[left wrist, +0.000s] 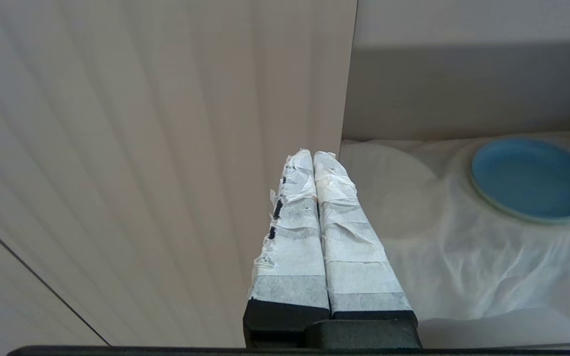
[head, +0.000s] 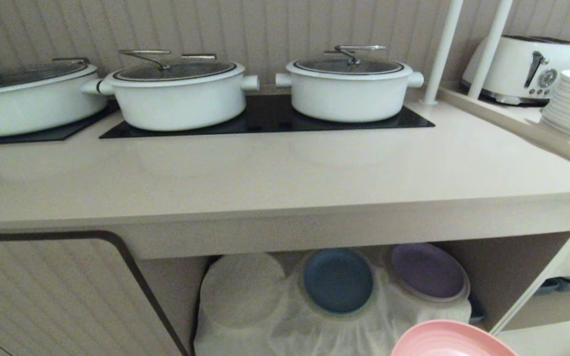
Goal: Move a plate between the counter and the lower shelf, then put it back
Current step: Put the plate
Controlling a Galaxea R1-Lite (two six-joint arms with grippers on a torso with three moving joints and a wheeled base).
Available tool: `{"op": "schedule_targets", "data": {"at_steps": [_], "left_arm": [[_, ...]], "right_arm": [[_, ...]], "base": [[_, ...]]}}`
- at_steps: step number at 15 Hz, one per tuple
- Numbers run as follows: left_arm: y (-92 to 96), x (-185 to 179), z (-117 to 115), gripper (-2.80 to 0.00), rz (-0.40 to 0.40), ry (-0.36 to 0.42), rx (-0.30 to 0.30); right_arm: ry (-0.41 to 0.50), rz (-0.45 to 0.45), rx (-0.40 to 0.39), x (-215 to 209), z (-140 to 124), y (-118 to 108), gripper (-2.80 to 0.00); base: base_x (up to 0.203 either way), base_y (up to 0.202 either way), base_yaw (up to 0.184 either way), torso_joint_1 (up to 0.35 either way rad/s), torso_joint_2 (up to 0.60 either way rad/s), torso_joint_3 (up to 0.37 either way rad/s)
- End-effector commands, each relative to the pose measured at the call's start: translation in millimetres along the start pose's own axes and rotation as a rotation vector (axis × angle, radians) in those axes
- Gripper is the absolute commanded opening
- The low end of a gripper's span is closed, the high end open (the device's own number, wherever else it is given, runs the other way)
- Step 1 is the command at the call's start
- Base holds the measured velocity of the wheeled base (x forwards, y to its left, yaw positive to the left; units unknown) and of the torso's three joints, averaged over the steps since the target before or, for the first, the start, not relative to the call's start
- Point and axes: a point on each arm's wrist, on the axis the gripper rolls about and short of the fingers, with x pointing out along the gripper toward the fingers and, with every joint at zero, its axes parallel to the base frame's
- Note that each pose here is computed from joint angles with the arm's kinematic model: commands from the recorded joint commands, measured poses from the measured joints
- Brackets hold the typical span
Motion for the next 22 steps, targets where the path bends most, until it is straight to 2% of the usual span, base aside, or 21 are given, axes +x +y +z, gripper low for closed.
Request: {"op": "schedule_targets", "data": {"at_steps": [1, 17, 22], "left_arm": [[0.0, 0.0, 0.1, -2.8, 0.0, -0.002, 0.0], [0.0, 0.0, 0.1, -2.8, 0.0, -0.002, -0.002], [0.0, 0.0, 0.1, -2.8, 0.0, -0.002, 0.0]], "right_arm": [[0.004, 0.001, 0.001, 0.3, -0.1, 0.0, -2.8], [-0.002, 0.002, -0.005, -0.7, -1.4, -0.1, -2.8], [-0.002, 0.002, -0.005, -1.0, -2.0, -0.3, -2.8]], "base": [[0.0, 0.0, 0.0, 0.33, -0.48, -0.251], [0.0, 0.0, 0.0, 0.289, -0.55, -0.273], [0.0, 0.0, 0.0, 0.197, -0.39, -0.191]]}}
